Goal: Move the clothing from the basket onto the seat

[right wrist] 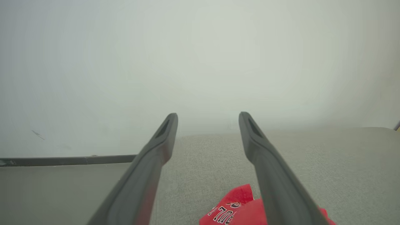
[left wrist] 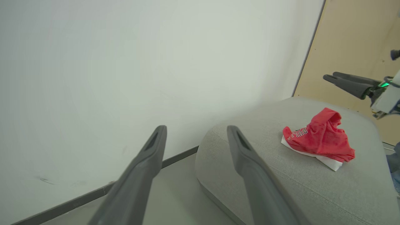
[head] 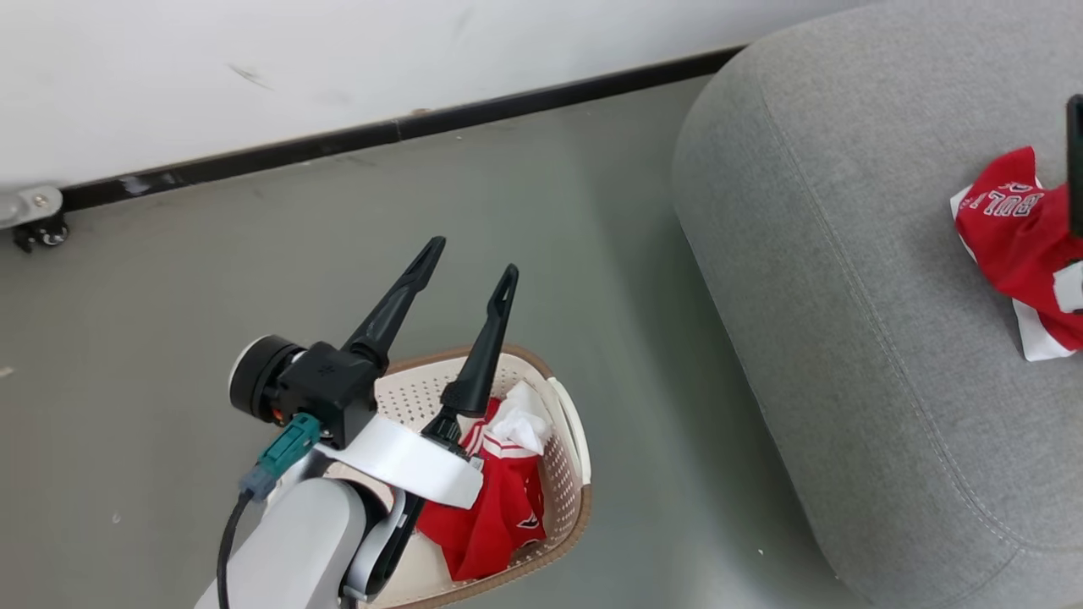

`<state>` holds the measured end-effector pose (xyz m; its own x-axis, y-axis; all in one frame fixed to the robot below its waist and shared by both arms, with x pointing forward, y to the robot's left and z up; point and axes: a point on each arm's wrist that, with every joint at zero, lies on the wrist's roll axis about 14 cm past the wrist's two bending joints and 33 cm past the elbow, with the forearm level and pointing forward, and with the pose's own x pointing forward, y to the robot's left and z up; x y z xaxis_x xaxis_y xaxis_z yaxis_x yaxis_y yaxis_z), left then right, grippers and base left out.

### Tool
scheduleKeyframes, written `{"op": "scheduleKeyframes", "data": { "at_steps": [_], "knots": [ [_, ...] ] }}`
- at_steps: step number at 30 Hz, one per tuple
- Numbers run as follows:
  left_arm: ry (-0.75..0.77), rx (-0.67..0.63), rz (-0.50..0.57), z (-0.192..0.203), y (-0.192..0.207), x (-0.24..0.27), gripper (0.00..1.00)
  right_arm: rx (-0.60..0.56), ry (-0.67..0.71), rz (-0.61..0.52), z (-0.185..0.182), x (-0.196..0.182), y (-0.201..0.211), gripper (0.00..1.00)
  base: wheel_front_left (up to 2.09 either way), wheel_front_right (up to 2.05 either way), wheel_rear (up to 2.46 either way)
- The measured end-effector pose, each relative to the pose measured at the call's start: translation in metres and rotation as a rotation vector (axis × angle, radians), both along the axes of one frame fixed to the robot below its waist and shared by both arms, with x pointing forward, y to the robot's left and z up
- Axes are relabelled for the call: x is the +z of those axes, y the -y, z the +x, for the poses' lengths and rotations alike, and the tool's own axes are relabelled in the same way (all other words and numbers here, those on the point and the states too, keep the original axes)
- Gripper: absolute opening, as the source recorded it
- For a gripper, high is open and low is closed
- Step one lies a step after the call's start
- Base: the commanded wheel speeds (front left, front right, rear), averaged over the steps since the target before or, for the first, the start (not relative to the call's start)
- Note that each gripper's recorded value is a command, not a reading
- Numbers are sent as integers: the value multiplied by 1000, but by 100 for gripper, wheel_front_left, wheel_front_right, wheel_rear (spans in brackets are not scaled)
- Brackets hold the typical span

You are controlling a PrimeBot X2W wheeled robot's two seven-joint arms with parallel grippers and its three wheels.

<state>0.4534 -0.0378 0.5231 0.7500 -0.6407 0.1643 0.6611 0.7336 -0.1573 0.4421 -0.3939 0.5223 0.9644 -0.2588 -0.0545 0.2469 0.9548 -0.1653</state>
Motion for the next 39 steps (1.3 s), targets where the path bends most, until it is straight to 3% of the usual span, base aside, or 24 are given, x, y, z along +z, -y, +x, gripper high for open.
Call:
{"op": "scheduleKeyframes", "data": {
  "at_steps": [15, 26, 39],
  "knots": [
    [-10, 271, -17, -8, -76, 15, 100, 225, 141, 86, 32, 27, -103, 100, 0, 0, 0],
    [-15, 415, -2, -31, -118, 16, 100, 314, 143, 170, 15, 12, -158, 100, 0, 0, 0],
    [-25, 521, 17, -61, -149, 12, 100, 340, 126, 254, -19, -8, -192, 100, 0, 0, 0]
  ]
}}
